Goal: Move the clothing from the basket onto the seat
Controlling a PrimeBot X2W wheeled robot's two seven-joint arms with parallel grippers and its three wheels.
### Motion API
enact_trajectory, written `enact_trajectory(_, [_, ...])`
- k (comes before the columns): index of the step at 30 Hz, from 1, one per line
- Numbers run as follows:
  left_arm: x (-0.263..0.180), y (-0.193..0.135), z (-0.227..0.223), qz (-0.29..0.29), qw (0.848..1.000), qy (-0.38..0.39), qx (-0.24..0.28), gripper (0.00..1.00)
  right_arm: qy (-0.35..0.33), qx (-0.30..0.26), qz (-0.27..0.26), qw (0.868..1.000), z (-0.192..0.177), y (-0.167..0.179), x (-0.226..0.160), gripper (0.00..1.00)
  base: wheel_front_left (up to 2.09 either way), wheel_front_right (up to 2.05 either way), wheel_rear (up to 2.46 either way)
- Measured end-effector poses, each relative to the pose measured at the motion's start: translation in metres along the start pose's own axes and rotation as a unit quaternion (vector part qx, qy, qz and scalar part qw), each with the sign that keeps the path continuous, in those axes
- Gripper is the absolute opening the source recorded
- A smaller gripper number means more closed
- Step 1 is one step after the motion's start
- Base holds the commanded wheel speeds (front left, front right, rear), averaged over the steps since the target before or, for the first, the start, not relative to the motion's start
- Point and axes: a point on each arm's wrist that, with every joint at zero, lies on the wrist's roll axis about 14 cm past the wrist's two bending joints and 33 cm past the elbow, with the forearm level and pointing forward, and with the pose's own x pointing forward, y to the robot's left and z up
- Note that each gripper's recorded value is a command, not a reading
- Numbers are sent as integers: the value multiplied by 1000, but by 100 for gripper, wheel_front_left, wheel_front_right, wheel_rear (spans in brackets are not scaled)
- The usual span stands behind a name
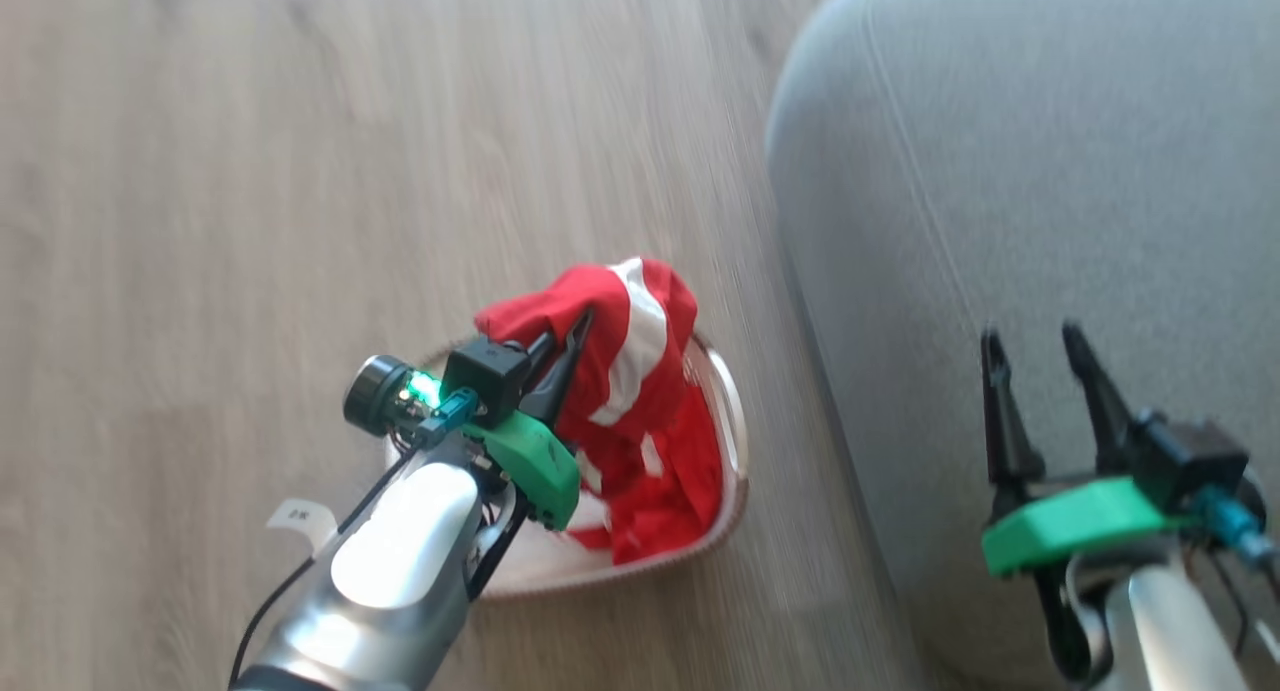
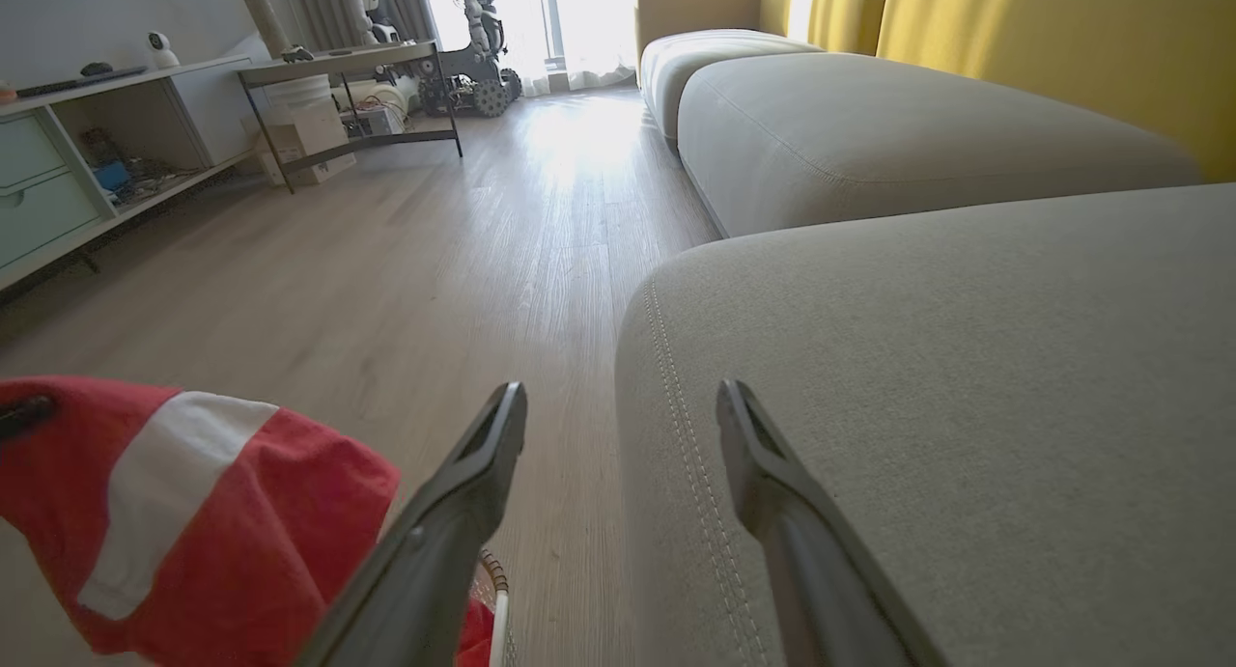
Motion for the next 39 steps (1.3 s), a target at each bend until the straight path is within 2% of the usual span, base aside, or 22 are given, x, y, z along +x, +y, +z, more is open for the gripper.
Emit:
enact_trajectory(8, [-41, 5, 74, 37, 996, -72, 33, 0, -13, 10, 29, 999, 9, 19, -35, 100, 0, 0, 0])
enact_trajectory(23, [-83, -1, 165, 58, 985, -146, 73, 0, -42, 13, 122, 992, 28, 80, -46, 100, 0, 0, 0])
enact_trajectory(30, [-89, -13, 178, 48, 984, -152, 82, 0, -17, 2, 183, 983, 13, 120, -51, 100, 0, 0, 0])
enact_trajectory(39, [-97, -23, 187, 37, 981, -170, 86, 0, -17, -47, 247, 968, 21, 162, -27, 100, 0, 0, 0])
